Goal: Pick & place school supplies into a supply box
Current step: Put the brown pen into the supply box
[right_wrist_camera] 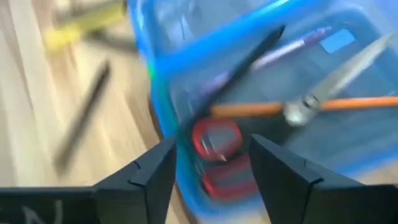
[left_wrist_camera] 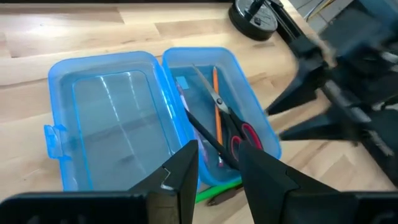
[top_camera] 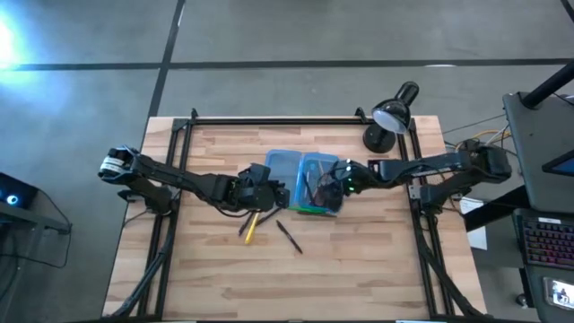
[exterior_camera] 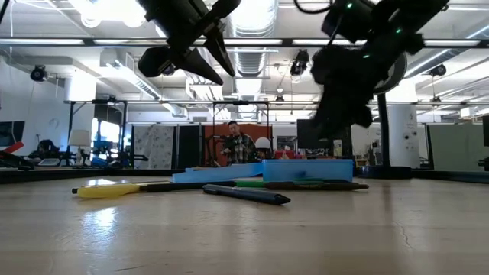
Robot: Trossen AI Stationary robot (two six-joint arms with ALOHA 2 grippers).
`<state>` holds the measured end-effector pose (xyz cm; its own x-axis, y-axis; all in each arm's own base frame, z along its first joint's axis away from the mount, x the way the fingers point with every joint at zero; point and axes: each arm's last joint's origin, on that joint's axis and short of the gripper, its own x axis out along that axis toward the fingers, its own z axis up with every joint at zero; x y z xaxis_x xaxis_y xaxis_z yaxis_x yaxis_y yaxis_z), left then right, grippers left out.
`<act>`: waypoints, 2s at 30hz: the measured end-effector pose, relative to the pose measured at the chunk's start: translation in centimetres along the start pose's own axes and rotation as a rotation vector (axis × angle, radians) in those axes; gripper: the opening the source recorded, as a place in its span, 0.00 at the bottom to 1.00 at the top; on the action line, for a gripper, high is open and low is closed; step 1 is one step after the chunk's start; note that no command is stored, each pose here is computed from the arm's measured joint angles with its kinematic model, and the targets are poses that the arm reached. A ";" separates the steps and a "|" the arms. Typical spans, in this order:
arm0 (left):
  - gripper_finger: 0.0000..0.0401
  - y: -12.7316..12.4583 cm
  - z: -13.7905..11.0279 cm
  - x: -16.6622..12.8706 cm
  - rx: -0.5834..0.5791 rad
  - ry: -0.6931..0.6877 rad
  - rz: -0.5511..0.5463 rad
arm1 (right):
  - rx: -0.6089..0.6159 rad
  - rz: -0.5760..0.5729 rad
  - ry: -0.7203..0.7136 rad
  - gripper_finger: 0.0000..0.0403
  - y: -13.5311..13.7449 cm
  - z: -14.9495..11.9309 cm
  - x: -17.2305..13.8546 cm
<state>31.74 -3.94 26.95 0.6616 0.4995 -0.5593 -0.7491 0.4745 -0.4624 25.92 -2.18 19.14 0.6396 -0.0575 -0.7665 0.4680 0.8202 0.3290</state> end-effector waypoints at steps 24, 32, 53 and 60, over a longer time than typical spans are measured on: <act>0.25 1.1 -1.4 0.5 0.070 0.133 -0.006 | -0.154 0.162 0.265 0.39 0.5 -5.2 0.2; 0.25 1.2 -1.7 0.5 0.073 0.150 -0.009 | -0.157 0.206 0.268 0.31 1.0 -5.3 3.1; 0.25 1.5 -1.9 0.6 0.082 0.159 -0.001 | -0.304 0.011 0.132 0.25 0.8 -1.7 4.3; 0.25 1.5 -1.9 0.6 0.084 0.152 0.002 | -0.428 0.025 0.150 0.35 1.1 -2.2 1.9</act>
<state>30.98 -4.32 24.60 0.6422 0.3883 -0.6609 -0.7410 0.5353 -0.4054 26.31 -0.08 16.84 0.5374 0.0230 -0.8430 0.1388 0.9836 0.1153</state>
